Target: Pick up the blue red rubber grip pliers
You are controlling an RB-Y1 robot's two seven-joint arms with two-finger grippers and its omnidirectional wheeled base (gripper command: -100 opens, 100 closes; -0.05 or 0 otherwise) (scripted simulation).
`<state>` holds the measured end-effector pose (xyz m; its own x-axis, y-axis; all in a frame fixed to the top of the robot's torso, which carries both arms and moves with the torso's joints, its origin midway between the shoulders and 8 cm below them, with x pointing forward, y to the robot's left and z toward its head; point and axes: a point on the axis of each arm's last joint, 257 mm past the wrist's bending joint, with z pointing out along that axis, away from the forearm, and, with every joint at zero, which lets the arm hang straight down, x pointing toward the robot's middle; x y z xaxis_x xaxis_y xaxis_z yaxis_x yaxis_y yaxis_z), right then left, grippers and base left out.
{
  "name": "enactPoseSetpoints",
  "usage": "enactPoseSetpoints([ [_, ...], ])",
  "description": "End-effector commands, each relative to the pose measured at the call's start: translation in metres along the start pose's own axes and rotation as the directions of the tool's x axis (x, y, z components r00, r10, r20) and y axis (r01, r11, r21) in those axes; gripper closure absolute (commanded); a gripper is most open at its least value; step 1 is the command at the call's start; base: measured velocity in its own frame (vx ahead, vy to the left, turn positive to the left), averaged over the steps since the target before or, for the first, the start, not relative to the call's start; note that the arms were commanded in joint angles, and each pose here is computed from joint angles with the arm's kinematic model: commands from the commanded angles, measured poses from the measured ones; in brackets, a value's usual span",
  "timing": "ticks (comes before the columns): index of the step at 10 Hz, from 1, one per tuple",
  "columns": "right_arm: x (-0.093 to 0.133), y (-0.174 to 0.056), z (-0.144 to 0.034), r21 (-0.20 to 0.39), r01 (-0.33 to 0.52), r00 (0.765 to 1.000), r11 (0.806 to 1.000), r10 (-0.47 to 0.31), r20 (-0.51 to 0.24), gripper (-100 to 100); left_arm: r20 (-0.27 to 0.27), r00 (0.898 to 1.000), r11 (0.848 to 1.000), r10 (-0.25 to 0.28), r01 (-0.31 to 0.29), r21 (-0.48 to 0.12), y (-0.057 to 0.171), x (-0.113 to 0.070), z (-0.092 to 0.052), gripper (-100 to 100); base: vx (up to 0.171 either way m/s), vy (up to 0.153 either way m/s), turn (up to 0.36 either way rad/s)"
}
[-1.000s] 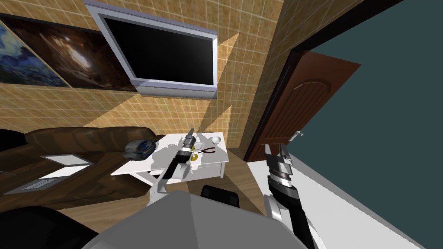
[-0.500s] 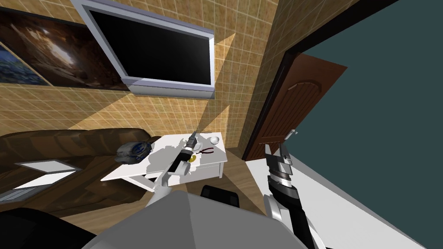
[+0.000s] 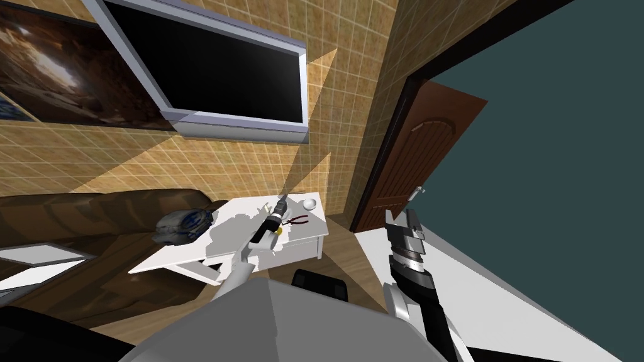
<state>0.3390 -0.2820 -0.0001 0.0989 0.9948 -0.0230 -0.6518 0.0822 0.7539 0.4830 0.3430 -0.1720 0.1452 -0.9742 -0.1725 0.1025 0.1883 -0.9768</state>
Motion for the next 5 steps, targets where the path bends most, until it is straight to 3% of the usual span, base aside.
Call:
enactPoseSetpoints([
  [1, 0.0, 0.0, 0.0, 0.0, 0.0, 1.0, 1.0, 0.0, 0.0, 0, 0.0, 1.0, 0.999, 0.003, -0.003, -0.053, 0.018, -0.004, 0.003, -100, 0.009, -0.004, -0.048],
  [4, 0.0, 0.0, 0.0, 0.0, 0.0, 1.0, 1.0, 0.0, 0.0, 0, 0.005, 1.0, 0.985, 0.011, -0.01, -0.17, 0.058, -0.014, 0.014, -100, 0.009, -0.006, -0.077],
  [5, 0.0, 0.0, 0.0, 0.0, 0.0, 1.0, 1.0, 0.0, 0.0, 0, 0.005, 1.0, 0.981, 0.011, -0.009, -0.195, 0.069, -0.014, 0.012, -100, 0.006, -0.003, -0.048],
])
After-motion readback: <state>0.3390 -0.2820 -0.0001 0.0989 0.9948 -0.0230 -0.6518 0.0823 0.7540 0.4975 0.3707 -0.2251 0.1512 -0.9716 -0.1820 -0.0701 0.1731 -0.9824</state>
